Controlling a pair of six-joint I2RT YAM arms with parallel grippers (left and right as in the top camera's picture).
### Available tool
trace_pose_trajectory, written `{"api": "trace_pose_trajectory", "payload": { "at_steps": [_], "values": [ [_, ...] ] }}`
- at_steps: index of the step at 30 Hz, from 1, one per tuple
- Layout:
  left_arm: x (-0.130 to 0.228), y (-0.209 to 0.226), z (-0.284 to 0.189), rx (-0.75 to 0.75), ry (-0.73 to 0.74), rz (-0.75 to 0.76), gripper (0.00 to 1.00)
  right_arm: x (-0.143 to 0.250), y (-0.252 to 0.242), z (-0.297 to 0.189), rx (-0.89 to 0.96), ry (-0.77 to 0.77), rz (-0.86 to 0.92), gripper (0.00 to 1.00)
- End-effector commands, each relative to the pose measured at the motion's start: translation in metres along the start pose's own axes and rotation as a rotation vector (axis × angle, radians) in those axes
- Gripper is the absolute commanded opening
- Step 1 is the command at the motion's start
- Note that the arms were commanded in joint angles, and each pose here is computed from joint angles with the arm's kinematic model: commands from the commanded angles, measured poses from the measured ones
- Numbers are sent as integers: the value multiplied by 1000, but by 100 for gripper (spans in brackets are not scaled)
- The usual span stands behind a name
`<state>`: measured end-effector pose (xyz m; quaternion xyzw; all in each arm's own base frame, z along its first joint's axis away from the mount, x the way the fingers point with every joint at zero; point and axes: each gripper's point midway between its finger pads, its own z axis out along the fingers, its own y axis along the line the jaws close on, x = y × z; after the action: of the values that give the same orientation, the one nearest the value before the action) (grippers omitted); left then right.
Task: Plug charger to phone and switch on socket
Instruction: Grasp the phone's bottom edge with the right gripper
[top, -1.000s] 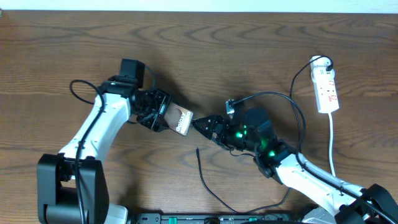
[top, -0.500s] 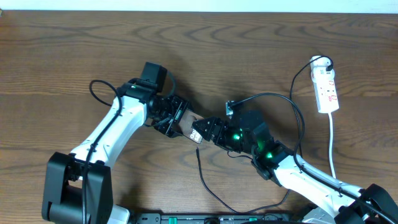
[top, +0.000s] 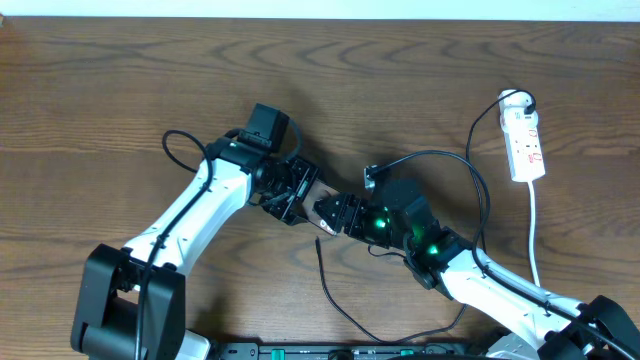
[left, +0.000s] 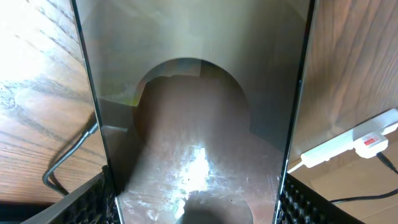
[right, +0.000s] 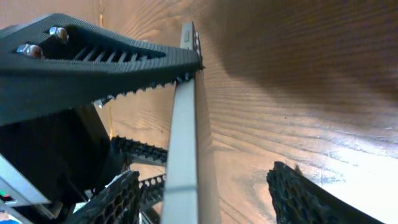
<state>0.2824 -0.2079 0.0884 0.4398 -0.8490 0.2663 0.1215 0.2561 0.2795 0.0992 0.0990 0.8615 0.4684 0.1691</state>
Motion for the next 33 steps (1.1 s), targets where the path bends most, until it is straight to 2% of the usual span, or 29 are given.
{"api": "trace_pose_trajectory", "payload": {
  "at_steps": [1, 10, 15, 22, 33],
  "values": [
    [11, -16, -12, 50, 3, 21, 7, -3, 3, 1, 2, -16, -47, 63],
    [20, -15, -8, 41, 13, 17, 7, -5, 0, 1, 19, -28, -62, 54],
    [20, -16, -8, 42, 14, 18, 8, -5, -1, 1, 22, -26, -61, 41],
    [24, -19, -8, 57, 38, 23, 7, -4, -2, 1, 25, -25, -60, 39],
    [28, -19, -8, 59, 60, 23, 7, -4, -6, 1, 46, -26, -79, 30]
  ]
}}
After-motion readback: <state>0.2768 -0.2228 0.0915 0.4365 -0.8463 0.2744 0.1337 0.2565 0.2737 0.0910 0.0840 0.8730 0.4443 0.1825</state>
